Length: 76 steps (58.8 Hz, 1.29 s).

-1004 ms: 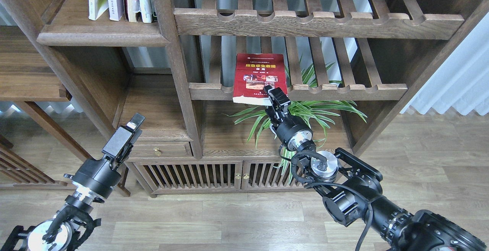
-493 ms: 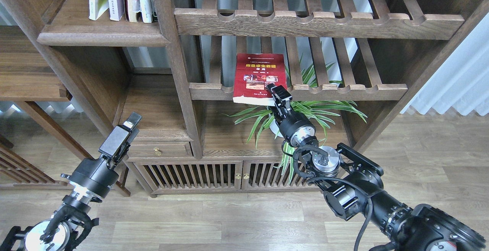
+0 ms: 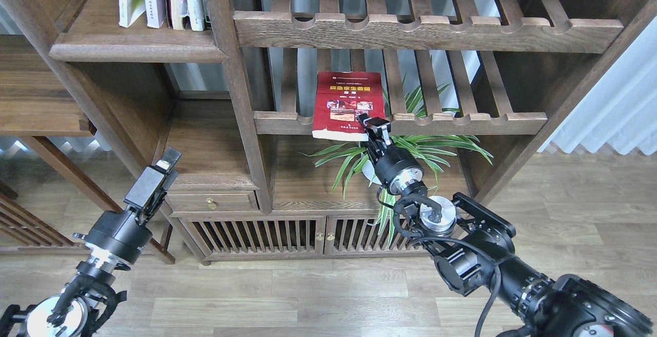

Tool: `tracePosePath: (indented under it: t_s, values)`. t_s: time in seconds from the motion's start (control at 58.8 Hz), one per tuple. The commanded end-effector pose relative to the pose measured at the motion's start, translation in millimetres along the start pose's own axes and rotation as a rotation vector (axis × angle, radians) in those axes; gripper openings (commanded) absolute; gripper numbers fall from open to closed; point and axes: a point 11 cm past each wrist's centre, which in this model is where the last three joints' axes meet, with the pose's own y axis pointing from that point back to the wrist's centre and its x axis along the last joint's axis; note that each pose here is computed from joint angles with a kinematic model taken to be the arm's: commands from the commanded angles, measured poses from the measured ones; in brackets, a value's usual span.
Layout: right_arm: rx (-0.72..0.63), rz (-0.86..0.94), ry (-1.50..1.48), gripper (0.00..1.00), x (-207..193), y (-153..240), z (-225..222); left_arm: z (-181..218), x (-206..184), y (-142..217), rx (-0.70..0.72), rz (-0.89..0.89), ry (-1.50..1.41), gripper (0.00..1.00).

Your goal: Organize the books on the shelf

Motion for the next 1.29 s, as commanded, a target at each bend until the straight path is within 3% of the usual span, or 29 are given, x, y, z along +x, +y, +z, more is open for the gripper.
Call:
tracePosePath:
  t_s: [0.0,0.272,0.561,0.817,1.276]
  values:
    - [-0.061,-0.064,-0.064,0.05,-14.3,10.2,27.3,-0.2,1.1,0.8,-0.001,0.004,0.001,0.98]
    - [-0.110,-0.159,-0.161,0.05,-33.9,34.1,57.4,-1.8,3.7,3.4,-0.002,0.013,0.007,0.98]
    - [-0.086,-0.190,-0.112,0.05,-12.8,73.4,19.0,-18.5,8.4,14.6,-0.003,0.018,0.114,0.98]
    - [-0.076,-0.090,-0.090,0.05,19.3,110.1,4.3,-22.4,2.8,8.8,-0.010,-0.016,0.179,0.98]
    - [-0.158,-0.060,-0.119,0.05,21.1,151.5,19.6,-38.3,-30.3,-20.9,0.020,-0.174,0.480,0.97]
